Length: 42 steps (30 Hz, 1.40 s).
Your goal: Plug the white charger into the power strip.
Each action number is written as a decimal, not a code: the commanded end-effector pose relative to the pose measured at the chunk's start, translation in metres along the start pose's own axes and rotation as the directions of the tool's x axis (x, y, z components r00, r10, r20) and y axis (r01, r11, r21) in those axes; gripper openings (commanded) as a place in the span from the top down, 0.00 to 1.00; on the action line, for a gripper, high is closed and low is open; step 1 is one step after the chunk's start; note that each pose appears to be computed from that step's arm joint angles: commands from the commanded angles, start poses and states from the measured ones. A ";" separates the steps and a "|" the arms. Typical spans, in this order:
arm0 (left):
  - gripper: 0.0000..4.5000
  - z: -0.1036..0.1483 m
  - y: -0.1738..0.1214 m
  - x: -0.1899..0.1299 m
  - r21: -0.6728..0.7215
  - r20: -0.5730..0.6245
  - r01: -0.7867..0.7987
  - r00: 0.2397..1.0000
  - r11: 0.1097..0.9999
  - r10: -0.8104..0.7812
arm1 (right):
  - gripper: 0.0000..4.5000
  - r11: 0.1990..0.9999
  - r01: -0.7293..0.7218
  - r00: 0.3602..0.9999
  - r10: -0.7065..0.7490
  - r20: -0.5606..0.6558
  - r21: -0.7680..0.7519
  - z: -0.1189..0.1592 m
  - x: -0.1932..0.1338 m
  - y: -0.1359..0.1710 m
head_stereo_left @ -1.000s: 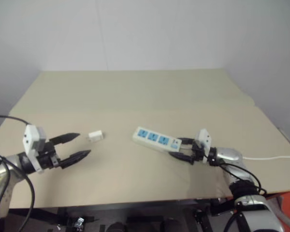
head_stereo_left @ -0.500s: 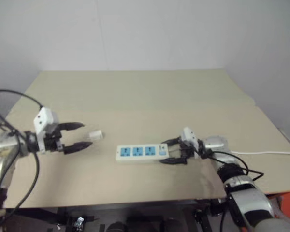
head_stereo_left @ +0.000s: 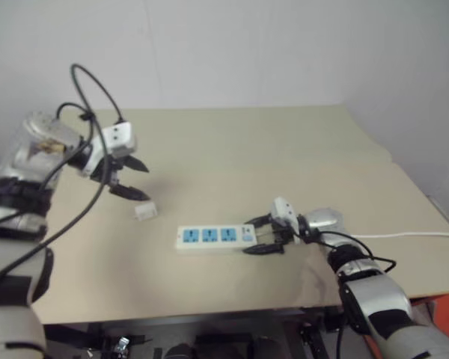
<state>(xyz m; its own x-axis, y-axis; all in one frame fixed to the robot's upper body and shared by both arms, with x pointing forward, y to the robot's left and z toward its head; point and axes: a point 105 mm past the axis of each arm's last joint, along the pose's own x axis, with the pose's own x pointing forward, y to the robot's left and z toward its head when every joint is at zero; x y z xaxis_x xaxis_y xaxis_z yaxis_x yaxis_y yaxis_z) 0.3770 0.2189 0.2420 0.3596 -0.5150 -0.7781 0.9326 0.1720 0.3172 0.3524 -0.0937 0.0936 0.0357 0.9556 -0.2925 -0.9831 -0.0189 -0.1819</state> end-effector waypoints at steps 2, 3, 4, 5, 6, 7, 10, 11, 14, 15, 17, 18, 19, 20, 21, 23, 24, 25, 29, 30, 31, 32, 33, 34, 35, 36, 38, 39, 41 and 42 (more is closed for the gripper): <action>0.00 -0.007 0.016 0.002 0.037 -0.176 -0.038 0.983 0.999 0.044 | 0.24 0.999 0.036 0.999 -0.035 -0.042 0.026 -0.011 -0.001 -0.001; 0.00 -0.007 0.018 0.006 0.006 -0.188 -0.038 0.981 0.999 0.039 | 0.24 0.999 0.042 0.998 -0.041 -0.040 0.028 -0.011 0.000 -0.001; 0.00 -0.007 0.018 0.009 -0.016 -0.194 -0.034 0.981 0.999 0.030 | 0.24 0.998 0.048 0.998 -0.047 -0.038 0.030 -0.012 0.000 -0.001; 0.00 -0.008 0.019 0.013 -0.034 -0.211 -0.038 0.977 0.999 0.030 | 0.24 0.998 0.052 0.998 -0.051 -0.039 0.032 -0.012 0.001 -0.001; 0.00 -0.010 0.020 0.017 -0.050 -0.227 -0.042 0.973 0.998 0.029 | 0.24 0.998 0.055 0.998 -0.054 -0.040 0.033 -0.013 0.002 -0.001; 0.00 -0.011 0.020 0.021 -0.063 -0.240 -0.042 0.970 0.997 0.026 | 0.24 0.998 0.059 0.997 -0.058 -0.042 0.035 -0.014 0.002 -0.001; 0.00 -0.013 0.020 0.031 -0.105 -0.263 -0.044 0.965 0.993 0.015 | 0.24 0.997 0.068 0.997 -0.066 -0.045 0.038 -0.015 0.003 -0.002; 0.00 -0.013 0.021 0.034 -0.107 -0.269 -0.048 0.963 0.993 0.017 | 0.24 0.997 0.069 0.997 -0.067 -0.046 0.038 -0.015 0.004 -0.002; 0.00 -0.014 0.021 0.042 -0.119 -0.288 -0.057 0.957 0.991 0.021 | 0.24 0.996 0.075 0.996 -0.073 -0.048 0.039 -0.015 0.004 -0.003; 0.00 -0.015 0.020 0.045 -0.123 -0.298 -0.057 0.954 0.991 0.017 | 0.24 0.996 0.078 0.996 -0.076 -0.050 0.039 -0.016 0.005 -0.003; 0.00 -0.018 0.020 0.051 -0.124 -0.323 -0.064 0.946 0.990 0.021 | 0.24 0.996 0.086 0.995 -0.083 -0.055 0.038 -0.016 0.005 -0.004; 0.00 -0.019 0.020 0.054 -0.124 -0.329 -0.068 0.944 0.990 0.023 | 0.24 0.995 0.087 0.995 -0.085 -0.055 0.039 -0.016 0.005 -0.004; 0.00 -0.020 0.019 0.057 -0.131 -0.331 -0.074 0.943 0.989 0.027 | 0.24 0.995 0.087 0.995 -0.085 -0.055 0.039 -0.016 0.005 -0.004; 0.00 -0.022 0.019 0.060 -0.132 -0.337 -0.080 0.941 0.988 0.031 | 0.24 0.995 0.086 0.995 -0.084 -0.054 0.040 -0.016 0.006 -0.003; 0.00 -0.024 0.018 0.063 -0.138 -0.341 -0.083 0.940 0.987 0.032 | 0.24 0.996 0.085 0.995 -0.083 -0.053 0.041 -0.017 0.006 -0.003; 0.00 -0.024 0.016 0.068 -0.162 -0.334 -0.074 0.942 0.984 0.016 | 0.24 0.996 0.082 0.995 -0.079 -0.054 0.043 -0.018 0.006 -0.001; 0.00 -0.024 0.015 0.070 -0.161 -0.337 -0.066 0.942 0.985 0.008 | 0.24 0.996 0.080 0.995 -0.078 -0.054 0.043 -0.019 0.006 -0.001; 0.00 -0.024 0.014 0.071 -0.166 -0.335 -0.062 0.942 0.984 0.003 | 0.24 0.996 0.080 0.995 -0.077 -0.056 0.044 -0.020 0.006 0.000; 0.00 -0.026 0.011 0.077 -0.168 -0.351 -0.049 0.936 0.985 -0.013 | 0.24 0.995 0.085 0.995 -0.082 -0.061 0.044 -0.020 0.007 0.000; 0.00 -0.027 0.010 0.079 -0.163 -0.358 -0.051 0.934 0.985 -0.011 | 0.24 0.995 0.087 0.995 -0.084 -0.061 0.043 -0.020 0.008 -0.001; 0.00 -0.028 0.010 0.080 -0.159 -0.364 -0.054 0.932 0.986 -0.008 | 0.24 0.995 0.089 0.994 -0.086 -0.061 0.043 -0.020 0.008 -0.001; 0.00 -0.029 0.010 0.081 -0.161 -0.367 -0.055 0.930 0.986 -0.008 | 0.24 0.995 0.090 0.994 -0.087 -0.060 0.043 -0.020 0.008 -0.002; 0.00 -0.030 0.009 0.081 -0.161 -0.372 -0.047 0.928 0.986 -0.017 | 0.24 0.995 0.090 0.994 -0.088 -0.060 0.043 -0.020 0.008 -0.002; 0.00 -0.030 0.008 0.082 -0.168 -0.372 -0.041 0.928 0.985 -0.025 | 0.24 0.995 0.091 0.994 -0.088 -0.061 0.043 -0.020 0.008 -0.001; 0.00 -0.031 0.007 0.083 -0.171 -0.375 -0.037 0.926 0.985 -0.030 | 0.24 0.995 0.092 0.994 -0.089 -0.063 0.044 -0.021 0.009 -0.001; 0.00 -0.032 0.006 0.083 -0.172 -0.377 -0.035 0.926 0.984 -0.033 | 0.24 0.995 0.092 0.994 -0.089 -0.064 0.044 -0.021 0.009 -0.001; 0.00 -0.034 0.005 0.083 -0.177 -0.382 -0.034 0.923 0.984 -0.037 | 0.24 0.995 0.094 0.994 -0.091 -0.064 0.045 -0.022 0.009 -0.001; 0.00 -0.036 0.005 0.084 -0.175 -0.390 -0.033 0.920 0.984 -0.039 | 0.24 0.994 0.094 0.994 -0.091 -0.065 0.045 -0.022 0.009 0.000; 0.00 -0.040 0.004 0.085 -0.172 -0.410 -0.036 0.911 0.984 -0.038 | 0.24 0.994 0.096 0.994 -0.093 -0.066 0.047 -0.022 0.009 0.000; 0.00 -0.042 0.003 0.085 -0.171 -0.415 -0.036 0.909 0.985 -0.039 | 0.24 0.994 0.096 0.993 -0.093 -0.066 0.047 -0.022 0.009 0.000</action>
<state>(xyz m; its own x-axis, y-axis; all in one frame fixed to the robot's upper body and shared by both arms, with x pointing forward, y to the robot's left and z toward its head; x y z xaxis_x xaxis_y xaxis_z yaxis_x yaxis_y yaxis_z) 0.4115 0.2077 0.1523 0.2968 -0.1465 -0.9436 0.9139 0.3303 0.2361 0.3604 -0.0859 0.0915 0.1157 0.9554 -0.2718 -0.9761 0.0588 -0.2091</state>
